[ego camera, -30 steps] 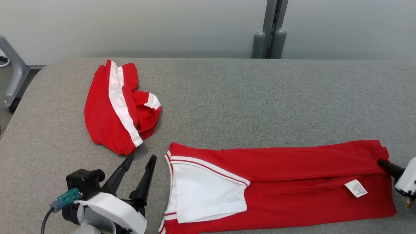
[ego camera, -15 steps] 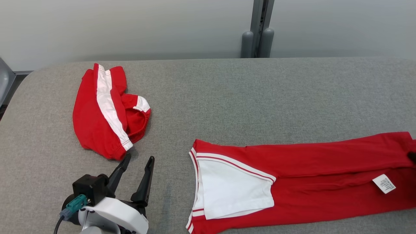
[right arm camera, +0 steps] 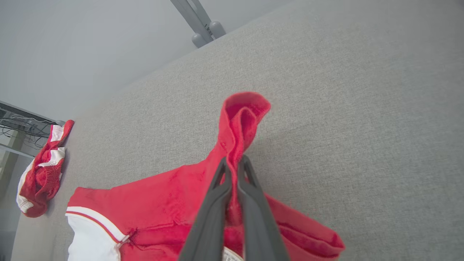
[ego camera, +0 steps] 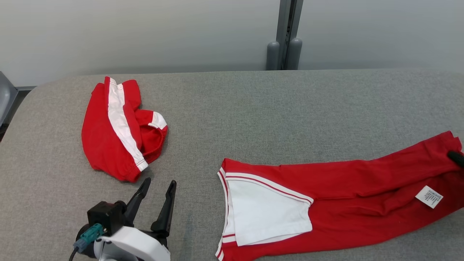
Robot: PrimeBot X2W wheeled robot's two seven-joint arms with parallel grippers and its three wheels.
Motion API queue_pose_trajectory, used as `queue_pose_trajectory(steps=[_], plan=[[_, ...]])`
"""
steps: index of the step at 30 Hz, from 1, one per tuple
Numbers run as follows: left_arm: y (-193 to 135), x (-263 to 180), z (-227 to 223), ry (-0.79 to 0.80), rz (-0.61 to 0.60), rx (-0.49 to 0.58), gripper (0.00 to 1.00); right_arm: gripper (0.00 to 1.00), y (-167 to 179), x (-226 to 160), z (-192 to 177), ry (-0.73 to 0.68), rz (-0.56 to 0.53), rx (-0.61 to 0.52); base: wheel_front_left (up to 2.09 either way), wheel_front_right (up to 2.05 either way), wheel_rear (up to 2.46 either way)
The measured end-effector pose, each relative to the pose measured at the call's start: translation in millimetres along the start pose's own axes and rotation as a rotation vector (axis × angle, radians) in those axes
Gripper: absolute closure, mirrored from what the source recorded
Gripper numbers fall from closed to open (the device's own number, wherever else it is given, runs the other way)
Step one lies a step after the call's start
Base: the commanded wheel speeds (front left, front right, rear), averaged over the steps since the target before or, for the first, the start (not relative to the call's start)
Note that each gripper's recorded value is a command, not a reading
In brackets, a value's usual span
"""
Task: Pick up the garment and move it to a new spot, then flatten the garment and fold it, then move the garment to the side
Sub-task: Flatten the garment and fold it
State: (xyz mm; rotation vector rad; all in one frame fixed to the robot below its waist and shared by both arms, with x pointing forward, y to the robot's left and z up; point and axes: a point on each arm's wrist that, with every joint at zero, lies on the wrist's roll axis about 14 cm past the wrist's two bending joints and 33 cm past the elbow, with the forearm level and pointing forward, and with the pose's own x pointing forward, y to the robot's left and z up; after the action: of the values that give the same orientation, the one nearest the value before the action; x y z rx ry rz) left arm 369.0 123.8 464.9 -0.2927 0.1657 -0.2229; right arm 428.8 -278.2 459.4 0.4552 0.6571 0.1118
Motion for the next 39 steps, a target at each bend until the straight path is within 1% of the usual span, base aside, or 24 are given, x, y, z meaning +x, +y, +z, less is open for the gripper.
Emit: queue_pose_trajectory(steps=[5,13,18,20,24,26,33,36,39], plan=[[2,-10,-7,0.011,0.014,-0.01,0.0,1.0,27,-15,2,0.002,0.103,-0.001,0.0,0.0,0.0],[1,-14,-7,-0.001,0.014,-0.025,0.0,1.0,95,-32,-8,0.034,0.34,0.04,0.0,0.0,0.0],[7,-19,-7,-0.008,0.034,-0.035,0.0,1.0,143,-34,-19,0.072,0.491,0.098,0.0,0.0,0.0],[10,-22,-7,-0.008,0.046,-0.038,0.0,1.0,156,-30,-26,0.095,0.527,0.12,0.0,0.0,0.0],[10,-27,-11,-0.007,0.056,-0.054,0.0,1.0,190,-20,-34,0.131,0.616,0.205,0.0,0.0,0.0],[16,-30,-10,-0.012,0.076,-0.057,0.0,1.0,205,-13,-38,0.149,0.649,0.255,0.0,0.0,0.0],[32,-42,-8,-0.033,0.14,-0.074,0.0,1.0,250,11,-63,0.252,0.723,0.351,0.0,0.0,0.0],[39,-47,-7,-0.043,0.167,-0.085,0.0,1.0,265,20,-76,0.299,0.739,0.385,0.0,0.0,0.0],[47,-54,-6,-0.052,0.201,-0.089,0.0,1.0,276,33,-96,0.384,0.732,0.412,0.0,0.0,0.0]])
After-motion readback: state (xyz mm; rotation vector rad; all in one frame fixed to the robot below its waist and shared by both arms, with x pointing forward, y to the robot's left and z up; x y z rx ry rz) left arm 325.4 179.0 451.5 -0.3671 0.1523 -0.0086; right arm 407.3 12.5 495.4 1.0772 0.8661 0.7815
